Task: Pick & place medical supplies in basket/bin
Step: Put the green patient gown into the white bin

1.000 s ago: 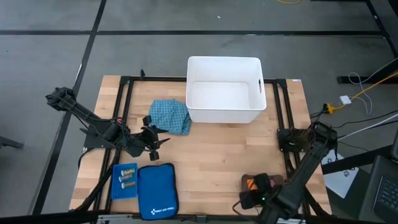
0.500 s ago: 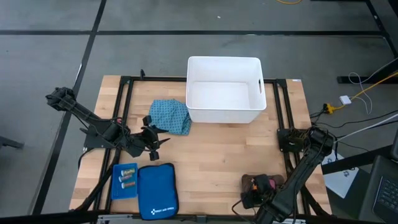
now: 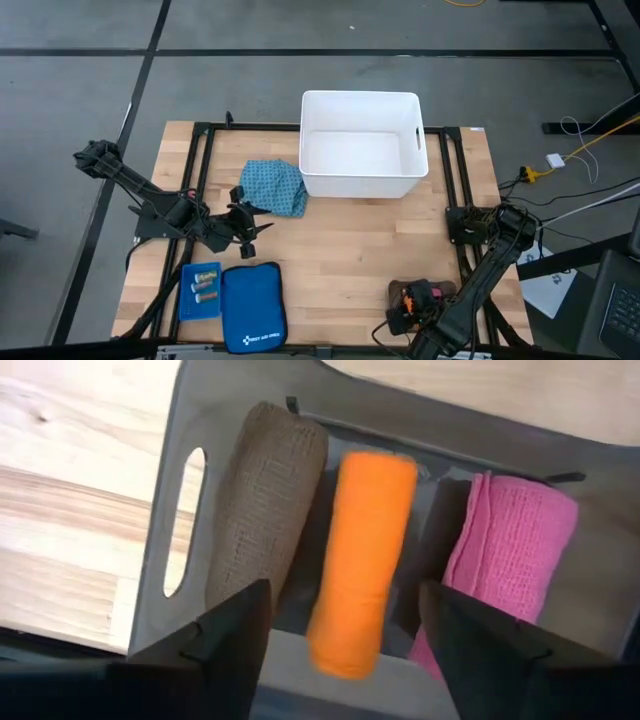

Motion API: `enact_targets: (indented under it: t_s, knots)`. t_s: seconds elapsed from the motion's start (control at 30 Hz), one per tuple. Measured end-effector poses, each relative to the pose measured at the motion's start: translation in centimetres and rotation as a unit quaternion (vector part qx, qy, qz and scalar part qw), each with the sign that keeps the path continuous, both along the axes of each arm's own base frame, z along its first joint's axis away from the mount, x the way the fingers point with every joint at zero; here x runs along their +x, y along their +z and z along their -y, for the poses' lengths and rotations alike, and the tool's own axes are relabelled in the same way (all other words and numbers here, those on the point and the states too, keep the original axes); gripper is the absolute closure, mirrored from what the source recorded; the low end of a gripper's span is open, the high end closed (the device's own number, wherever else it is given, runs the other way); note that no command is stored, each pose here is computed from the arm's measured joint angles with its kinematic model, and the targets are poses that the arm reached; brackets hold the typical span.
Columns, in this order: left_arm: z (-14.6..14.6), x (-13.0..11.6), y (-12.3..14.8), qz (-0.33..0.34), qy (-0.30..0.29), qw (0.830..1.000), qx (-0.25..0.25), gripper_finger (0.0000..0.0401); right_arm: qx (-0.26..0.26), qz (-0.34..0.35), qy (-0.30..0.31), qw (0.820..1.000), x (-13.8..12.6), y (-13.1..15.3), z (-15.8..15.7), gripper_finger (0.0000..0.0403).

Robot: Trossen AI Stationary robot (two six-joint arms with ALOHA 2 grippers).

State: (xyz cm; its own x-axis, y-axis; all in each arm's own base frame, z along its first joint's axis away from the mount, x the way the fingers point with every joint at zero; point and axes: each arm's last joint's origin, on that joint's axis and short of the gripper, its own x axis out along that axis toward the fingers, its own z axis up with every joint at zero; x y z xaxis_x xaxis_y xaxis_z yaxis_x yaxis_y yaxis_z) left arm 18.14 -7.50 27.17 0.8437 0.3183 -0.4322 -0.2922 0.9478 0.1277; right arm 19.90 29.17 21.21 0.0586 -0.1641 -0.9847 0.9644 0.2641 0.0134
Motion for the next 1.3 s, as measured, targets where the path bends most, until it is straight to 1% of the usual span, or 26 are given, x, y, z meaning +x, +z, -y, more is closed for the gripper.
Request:
enact_targets:
  t_s: [0.1, 0.17, 0.3, 0.37, 0.47, 0.6, 0.67, 0.73, 0.8, 0.9, 0.97, 1.03, 1.1, 1.2, 1.3]
  knots:
    - [0.0, 0.0, 0.0, -0.003, 0.0, 1.0, 0.001, 0.0258, -0.005, 0.009, 0.001, 1.0, 0.1, 0.0, 0.0, 0.0132]
    - [-0.1, -0.1, -0.2, -0.01, 0.0, 1.0, 0.005, 0.0258, -0.013, 0.031, 0.003, 0.999, 0.2, 0.0, 0.0, 0.0129]
    - [-0.1, -0.2, -0.3, -0.022, 0.0, 1.0, 0.011, 0.0258, -0.03, 0.123, 0.011, 0.992, 1.0, 0.1, -0.3, 0.0131]
    - [-0.2, -0.3, -0.4, -0.022, 0.004, 1.0, 0.021, 0.0258, -0.042, 0.179, 0.02, 0.983, 1.5, 0.3, -0.6, 0.0134]
    - [-0.2, -0.3, -0.4, -0.031, -0.001, 0.998, 0.046, 0.0257, -0.069, 0.254, 0.037, 0.964, 2.2, 0.5, -0.8, 0.0137]
    - [0.2, -0.1, -1.2, -0.066, -0.019, 0.994, 0.081, 0.0248, -0.107, 0.333, 0.055, 0.935, 3.0, 1.0, -1.1, 0.0137]
    - [0.8, 0.2, -1.9, -0.092, -0.036, 0.989, 0.107, 0.0238, -0.126, 0.358, 0.069, 0.923, 3.4, 1.2, -1.1, 0.0137]
    - [1.6, 0.5, -2.8, -0.124, -0.063, 0.981, 0.136, 0.0224, -0.142, 0.372, 0.082, 0.913, 3.8, 1.3, -1.1, 0.0137]
    - [2.4, 1.0, -3.9, -0.151, -0.078, 0.97, 0.176, 0.0207, -0.153, 0.377, 0.093, 0.909, 4.1, 1.4, -1.0, 0.0137]
    - [3.8, 1.4, -5.6, -0.189, -0.092, 0.945, 0.252, 0.0182, -0.161, 0.374, 0.107, 0.907, 4.4, 1.5, -1.0, 0.0137]
    - [4.7, 1.8, -6.5, -0.207, -0.097, 0.93, 0.288, 0.0168, -0.162, 0.371, 0.112, 0.907, 4.4, 1.4, -0.9, 0.0137]
    - [5.4, 2.2, -7.1, -0.228, -0.102, 0.92, 0.303, 0.0156, -0.165, 0.369, 0.118, 0.907, 4.4, 1.4, -1.0, 0.0137]
    - [5.8, 2.6, -7.8, -0.261, -0.096, 0.912, 0.303, 0.0145, -0.166, 0.368, 0.121, 0.907, 4.4, 1.4, -1.0, 0.0138]
    - [5.7, 3.1, -9.0, -0.323, -0.067, 0.896, 0.298, 0.0129, -0.169, 0.366, 0.126, 0.906, 4.4, 1.4, -1.0, 0.0138]
    - [5.4, 3.3, -10.0, -0.367, -0.023, 0.883, 0.292, 0.0117, -0.171, 0.365, 0.13, 0.906, 4.4, 1.4, -1.0, 0.0138]
